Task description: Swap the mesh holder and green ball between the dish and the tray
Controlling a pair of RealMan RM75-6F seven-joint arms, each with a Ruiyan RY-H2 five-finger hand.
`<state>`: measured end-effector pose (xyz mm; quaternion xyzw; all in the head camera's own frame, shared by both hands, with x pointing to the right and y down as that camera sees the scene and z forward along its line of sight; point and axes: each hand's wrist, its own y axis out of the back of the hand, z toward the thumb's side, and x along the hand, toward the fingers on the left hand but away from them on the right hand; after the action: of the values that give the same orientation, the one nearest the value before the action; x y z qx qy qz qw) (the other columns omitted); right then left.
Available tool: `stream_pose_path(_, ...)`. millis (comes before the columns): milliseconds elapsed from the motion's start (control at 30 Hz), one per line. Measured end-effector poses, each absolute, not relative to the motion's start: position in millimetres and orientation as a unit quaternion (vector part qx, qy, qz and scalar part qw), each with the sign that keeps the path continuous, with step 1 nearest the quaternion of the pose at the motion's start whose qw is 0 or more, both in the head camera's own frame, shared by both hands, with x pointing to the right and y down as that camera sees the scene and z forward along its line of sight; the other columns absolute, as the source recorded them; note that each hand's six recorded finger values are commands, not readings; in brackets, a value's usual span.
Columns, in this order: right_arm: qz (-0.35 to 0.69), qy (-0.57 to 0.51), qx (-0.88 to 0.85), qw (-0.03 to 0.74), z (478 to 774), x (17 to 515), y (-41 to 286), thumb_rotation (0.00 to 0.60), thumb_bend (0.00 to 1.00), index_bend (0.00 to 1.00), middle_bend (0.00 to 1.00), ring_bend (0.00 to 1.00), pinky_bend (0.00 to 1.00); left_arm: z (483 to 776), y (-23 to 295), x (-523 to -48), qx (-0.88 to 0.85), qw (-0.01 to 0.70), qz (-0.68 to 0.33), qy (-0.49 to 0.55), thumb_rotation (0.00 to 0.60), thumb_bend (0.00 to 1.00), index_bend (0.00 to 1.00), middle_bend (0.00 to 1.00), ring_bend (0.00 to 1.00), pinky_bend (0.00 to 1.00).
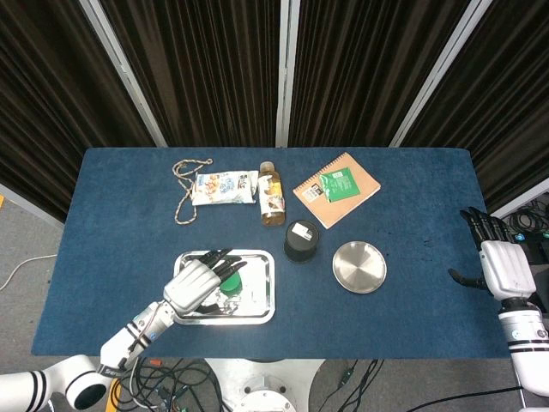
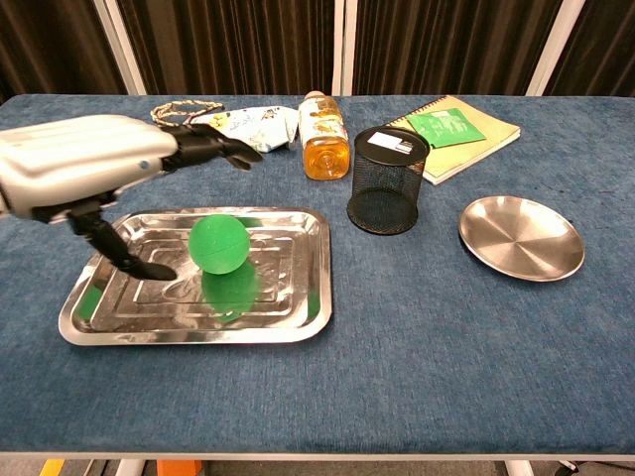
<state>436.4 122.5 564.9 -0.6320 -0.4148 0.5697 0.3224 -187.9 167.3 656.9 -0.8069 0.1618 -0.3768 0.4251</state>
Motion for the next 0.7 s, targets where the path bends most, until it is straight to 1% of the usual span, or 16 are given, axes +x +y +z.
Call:
stream_pose_path(100, 0.571, -0.415, -0.631, 0.321, 565.7, 438.0, 122.3, 0.6, 0.11, 0.0, 0.01, 0.0, 0.0, 665.0, 162.0, -182.4, -0.809, 0.424, -0.378, 0.149, 0.6, 0.19, 0.1, 0.12, 0.02, 0.2)
stream_pose_path(167, 0.572, -0.416, -0.63, 0.321, 564.8, 439.3, 122.1, 0.6, 0.11, 0.0, 0.01, 0.0, 0.0, 670.3, 159.5, -181.2, -0.809, 0.423, -0.382, 0.142, 0.6, 0.2, 0.13, 0.13, 0.05, 0.23)
stream_pose_path(333, 0.566, -0.423, -0.629, 0.324, 562.1, 441.8, 121.8, 0.6, 0.11, 0.0, 0.01, 0.0, 0.0, 680.7, 159.3, -179.4, -0.811, 0.417, -0.392, 0.12, 0.6, 0.21, 0.17, 0.17, 0.12, 0.3)
stream_pose_path(600, 0.566, -0.425, -0.63, 0.319, 564.1, 445.8, 123.6, 0.6, 0.12, 0.0, 0.01, 0.0, 0.0, 690.5, 158.2, -175.5, -0.809, 0.42, -0.401, 0.092, 0.6, 0.21, 0.17, 0.17, 0.12, 0.33)
stream_pose_path(700, 0.568, -0.425, -0.63, 0.317, 565.0, 447.1, 124.1, 0.6, 0.12, 0.0, 0.01, 0.0, 0.0, 693.9, 156.8, -175.0, -0.809, 0.417, -0.406, 0.085, 0.6, 0.23, 0.18, 0.18, 0.15, 0.41)
